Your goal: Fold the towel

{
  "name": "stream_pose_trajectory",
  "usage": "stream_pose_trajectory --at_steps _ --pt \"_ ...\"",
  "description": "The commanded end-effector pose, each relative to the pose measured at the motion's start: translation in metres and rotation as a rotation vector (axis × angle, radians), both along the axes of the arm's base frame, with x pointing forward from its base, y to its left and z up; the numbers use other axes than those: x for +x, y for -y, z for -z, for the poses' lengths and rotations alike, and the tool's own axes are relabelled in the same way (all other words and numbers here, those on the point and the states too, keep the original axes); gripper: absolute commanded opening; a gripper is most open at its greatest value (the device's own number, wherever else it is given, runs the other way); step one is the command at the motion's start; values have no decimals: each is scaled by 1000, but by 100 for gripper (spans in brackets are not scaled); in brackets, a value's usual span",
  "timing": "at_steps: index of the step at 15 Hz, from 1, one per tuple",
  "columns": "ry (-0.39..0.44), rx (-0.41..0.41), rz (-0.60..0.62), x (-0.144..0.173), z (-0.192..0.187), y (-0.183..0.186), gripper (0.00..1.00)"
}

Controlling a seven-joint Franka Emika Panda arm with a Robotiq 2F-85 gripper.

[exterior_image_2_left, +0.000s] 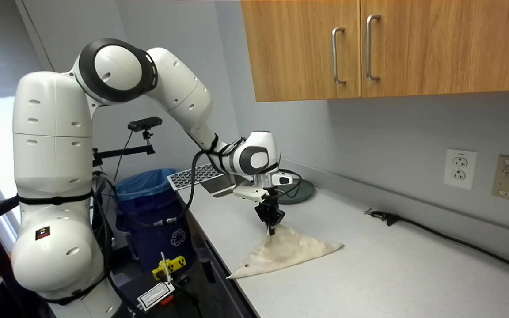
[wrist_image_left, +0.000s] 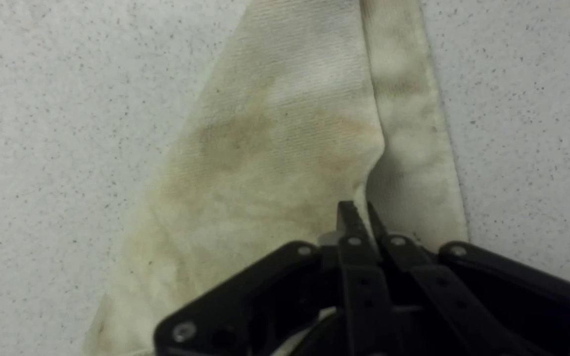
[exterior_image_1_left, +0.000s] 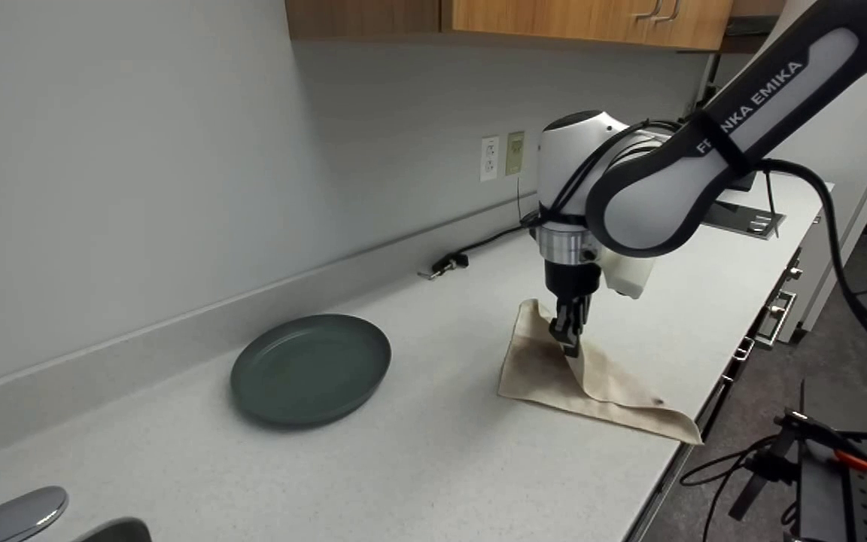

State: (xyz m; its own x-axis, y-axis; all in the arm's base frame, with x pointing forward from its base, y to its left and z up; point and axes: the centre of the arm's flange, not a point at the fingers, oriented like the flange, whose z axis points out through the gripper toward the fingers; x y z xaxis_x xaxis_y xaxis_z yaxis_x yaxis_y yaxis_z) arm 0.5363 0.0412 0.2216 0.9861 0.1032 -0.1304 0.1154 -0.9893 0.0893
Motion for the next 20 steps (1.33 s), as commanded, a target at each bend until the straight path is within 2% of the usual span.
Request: stream_pose_trajectory --at_steps 1,14,18,19,20 --pt "13 1 0 10 3 -12 1" --pt "28 29 -31 11 -6 -47 1" --pt "37 6 -33 17 -5 -49 1" --pt "41 -3 -32 18 -4 -48 5" --pt "40 -8 -30 19 -3 -46 28"
